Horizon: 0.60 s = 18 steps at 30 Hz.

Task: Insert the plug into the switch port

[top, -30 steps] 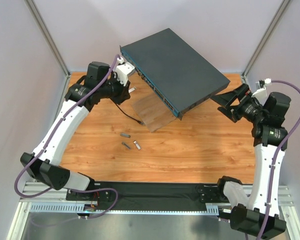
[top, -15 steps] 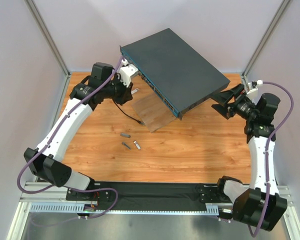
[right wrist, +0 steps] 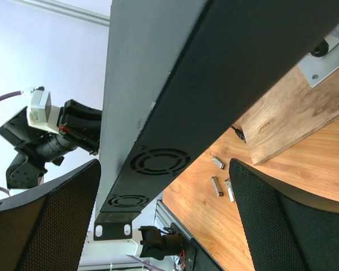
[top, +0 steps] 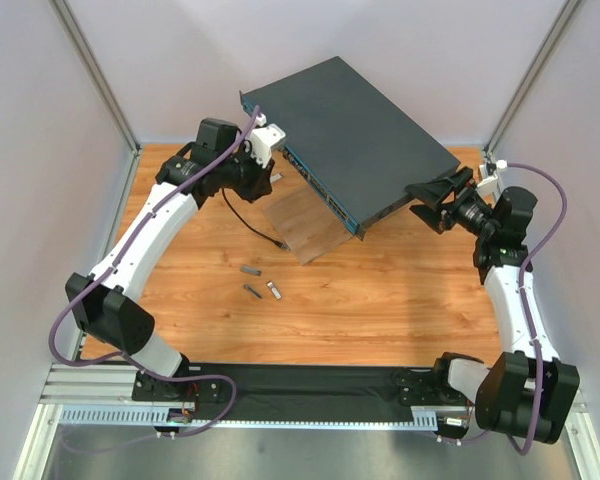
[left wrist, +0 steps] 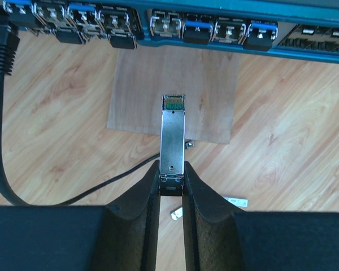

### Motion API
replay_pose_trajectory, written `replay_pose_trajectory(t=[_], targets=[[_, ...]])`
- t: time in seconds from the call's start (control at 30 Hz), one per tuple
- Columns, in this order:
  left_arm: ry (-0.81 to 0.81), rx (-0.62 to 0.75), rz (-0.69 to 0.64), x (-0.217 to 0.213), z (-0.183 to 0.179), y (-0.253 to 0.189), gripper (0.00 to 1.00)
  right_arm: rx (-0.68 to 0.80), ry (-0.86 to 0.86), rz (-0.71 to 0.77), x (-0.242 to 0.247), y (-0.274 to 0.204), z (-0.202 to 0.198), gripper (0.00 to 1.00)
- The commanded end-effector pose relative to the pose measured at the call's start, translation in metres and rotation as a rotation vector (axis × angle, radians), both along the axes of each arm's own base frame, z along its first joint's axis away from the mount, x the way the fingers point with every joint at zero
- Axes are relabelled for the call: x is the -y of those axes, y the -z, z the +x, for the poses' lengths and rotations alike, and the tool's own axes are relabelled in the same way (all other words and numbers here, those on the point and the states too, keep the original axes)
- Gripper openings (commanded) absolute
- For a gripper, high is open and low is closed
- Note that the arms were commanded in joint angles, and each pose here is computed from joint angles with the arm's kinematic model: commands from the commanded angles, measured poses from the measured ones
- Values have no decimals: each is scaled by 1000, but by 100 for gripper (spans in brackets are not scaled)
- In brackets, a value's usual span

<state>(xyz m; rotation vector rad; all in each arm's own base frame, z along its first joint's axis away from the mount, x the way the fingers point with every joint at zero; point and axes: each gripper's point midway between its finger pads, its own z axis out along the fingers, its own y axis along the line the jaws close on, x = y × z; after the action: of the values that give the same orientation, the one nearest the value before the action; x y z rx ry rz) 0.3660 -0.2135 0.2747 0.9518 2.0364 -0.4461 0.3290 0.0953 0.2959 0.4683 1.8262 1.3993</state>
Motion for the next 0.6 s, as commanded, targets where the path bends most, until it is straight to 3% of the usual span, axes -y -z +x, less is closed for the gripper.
replay_pose_trajectory(t=[0.0, 0.4, 0.57], targets=[[16, 90, -60, 10, 7, -30, 0, 55, 25, 6, -1, -7, 7, 96], [46, 87, -104, 23, 7, -31, 0, 44, 39, 37, -3, 0, 11, 83], [37, 101, -108, 27, 13, -33, 0, 40, 39, 44, -4, 0, 12, 73]])
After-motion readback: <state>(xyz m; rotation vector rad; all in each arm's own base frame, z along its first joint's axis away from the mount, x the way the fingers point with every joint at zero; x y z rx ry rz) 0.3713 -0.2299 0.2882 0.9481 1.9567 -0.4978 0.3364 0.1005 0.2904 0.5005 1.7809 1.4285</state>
